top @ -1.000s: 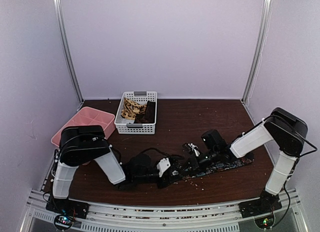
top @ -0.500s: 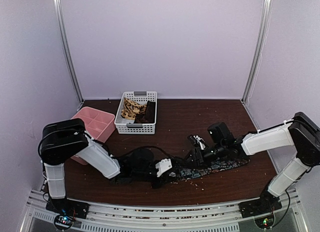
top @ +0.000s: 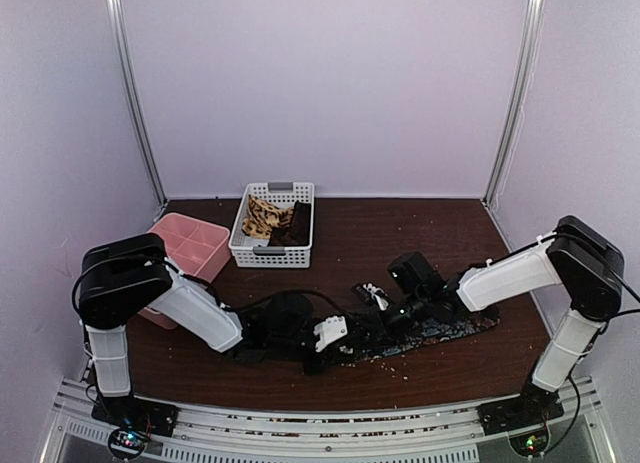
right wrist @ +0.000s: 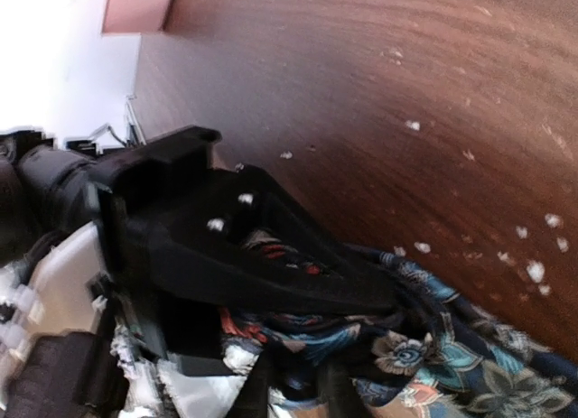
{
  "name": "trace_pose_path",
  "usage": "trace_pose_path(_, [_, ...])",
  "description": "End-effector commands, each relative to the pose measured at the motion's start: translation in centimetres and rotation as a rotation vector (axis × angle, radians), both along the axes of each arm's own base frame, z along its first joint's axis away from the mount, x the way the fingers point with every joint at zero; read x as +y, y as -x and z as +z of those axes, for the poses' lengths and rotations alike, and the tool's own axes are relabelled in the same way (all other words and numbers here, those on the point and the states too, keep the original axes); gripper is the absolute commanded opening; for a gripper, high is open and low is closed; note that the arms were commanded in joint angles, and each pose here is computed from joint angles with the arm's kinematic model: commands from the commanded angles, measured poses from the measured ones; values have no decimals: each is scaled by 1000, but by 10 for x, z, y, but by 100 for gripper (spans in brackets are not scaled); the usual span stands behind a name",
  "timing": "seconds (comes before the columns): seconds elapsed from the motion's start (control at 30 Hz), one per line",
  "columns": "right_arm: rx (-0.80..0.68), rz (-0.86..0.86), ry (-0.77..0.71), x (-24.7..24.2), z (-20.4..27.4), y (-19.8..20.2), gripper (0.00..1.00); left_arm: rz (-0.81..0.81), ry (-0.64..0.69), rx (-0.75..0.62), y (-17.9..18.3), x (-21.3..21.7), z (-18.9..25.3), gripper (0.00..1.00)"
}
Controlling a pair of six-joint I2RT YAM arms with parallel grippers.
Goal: Roll the ties
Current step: Roll the tie at the center of the board.
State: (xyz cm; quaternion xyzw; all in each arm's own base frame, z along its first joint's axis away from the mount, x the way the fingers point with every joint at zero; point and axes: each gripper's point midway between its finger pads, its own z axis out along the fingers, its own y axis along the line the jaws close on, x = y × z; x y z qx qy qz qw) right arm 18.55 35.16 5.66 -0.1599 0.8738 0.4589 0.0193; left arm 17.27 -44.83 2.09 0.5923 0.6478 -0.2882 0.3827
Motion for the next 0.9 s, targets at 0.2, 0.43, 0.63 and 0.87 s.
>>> trace_pose_path(0.2, [4, -23, 69, -23, -25, -2, 0, 40, 1, 46, -5, 18, -3, 59])
trace_pose_path(0.43, [20, -70, 102, -53, -43, -5, 0, 82, 118, 8, -11, 17, 21, 75])
trace_pose_path(0.63, [38, -107, 162, -79, -65, -4, 0, 116, 206, -1, -15, 11, 27, 80])
trace_pose_path(0.87, [46, -127, 171, -80, -72, -9, 0, 87, 321, -19, -14, -22, 36, 82])
